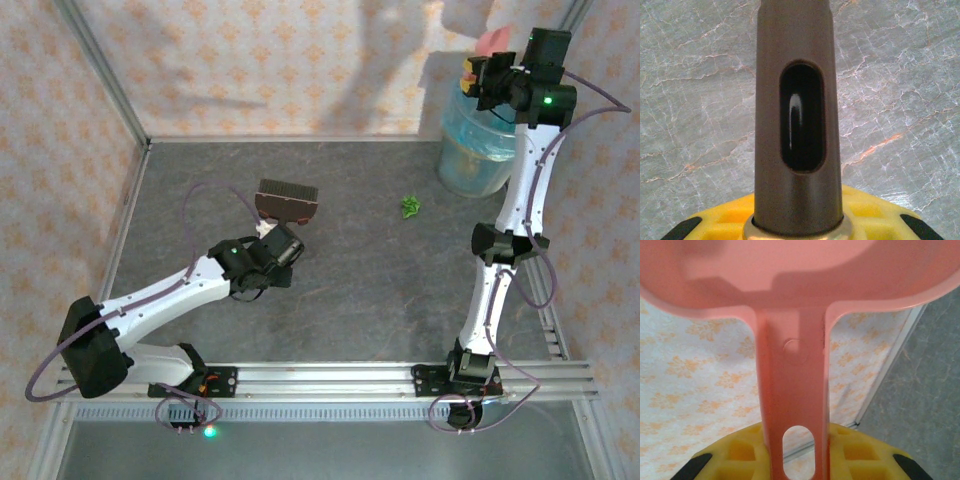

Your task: Sweep away the paper scraps from the table

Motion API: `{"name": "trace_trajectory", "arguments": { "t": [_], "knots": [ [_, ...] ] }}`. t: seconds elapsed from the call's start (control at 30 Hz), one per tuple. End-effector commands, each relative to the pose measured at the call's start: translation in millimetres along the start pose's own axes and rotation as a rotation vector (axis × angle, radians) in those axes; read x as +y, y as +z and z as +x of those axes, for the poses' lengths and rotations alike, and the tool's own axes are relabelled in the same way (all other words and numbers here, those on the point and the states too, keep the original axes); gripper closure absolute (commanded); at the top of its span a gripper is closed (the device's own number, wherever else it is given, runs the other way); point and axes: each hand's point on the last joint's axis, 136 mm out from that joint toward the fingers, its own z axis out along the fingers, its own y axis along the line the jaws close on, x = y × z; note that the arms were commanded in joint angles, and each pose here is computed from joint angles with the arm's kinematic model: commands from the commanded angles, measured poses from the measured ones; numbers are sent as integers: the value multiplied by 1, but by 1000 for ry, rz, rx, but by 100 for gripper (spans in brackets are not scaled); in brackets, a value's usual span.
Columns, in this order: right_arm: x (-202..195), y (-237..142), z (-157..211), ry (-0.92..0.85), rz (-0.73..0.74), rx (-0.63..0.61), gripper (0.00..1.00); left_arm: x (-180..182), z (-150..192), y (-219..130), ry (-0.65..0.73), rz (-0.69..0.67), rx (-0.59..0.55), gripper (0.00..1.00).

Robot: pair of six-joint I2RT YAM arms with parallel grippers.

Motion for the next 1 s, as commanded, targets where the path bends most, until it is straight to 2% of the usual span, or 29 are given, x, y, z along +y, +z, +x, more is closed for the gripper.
{"name": "trace_trajectory", "arguments": {
  "t": [0.0,0.57,0.73,0.97],
  "knots": [
    [30,-16,1,4,-115,-2,100,-1,-17,-14,-17,20,-70,100],
    [33,-23,-1,-1,-127,0,100,-3,-18,-14,-17,27,-72,100],
    [41,-51,5,-151,-128,-74,100,-2,-19,-14,-20,30,-78,100],
    [23,-85,29,-380,-34,-68,100,-5,-20,-16,-24,42,-82,100]
  ]
}}
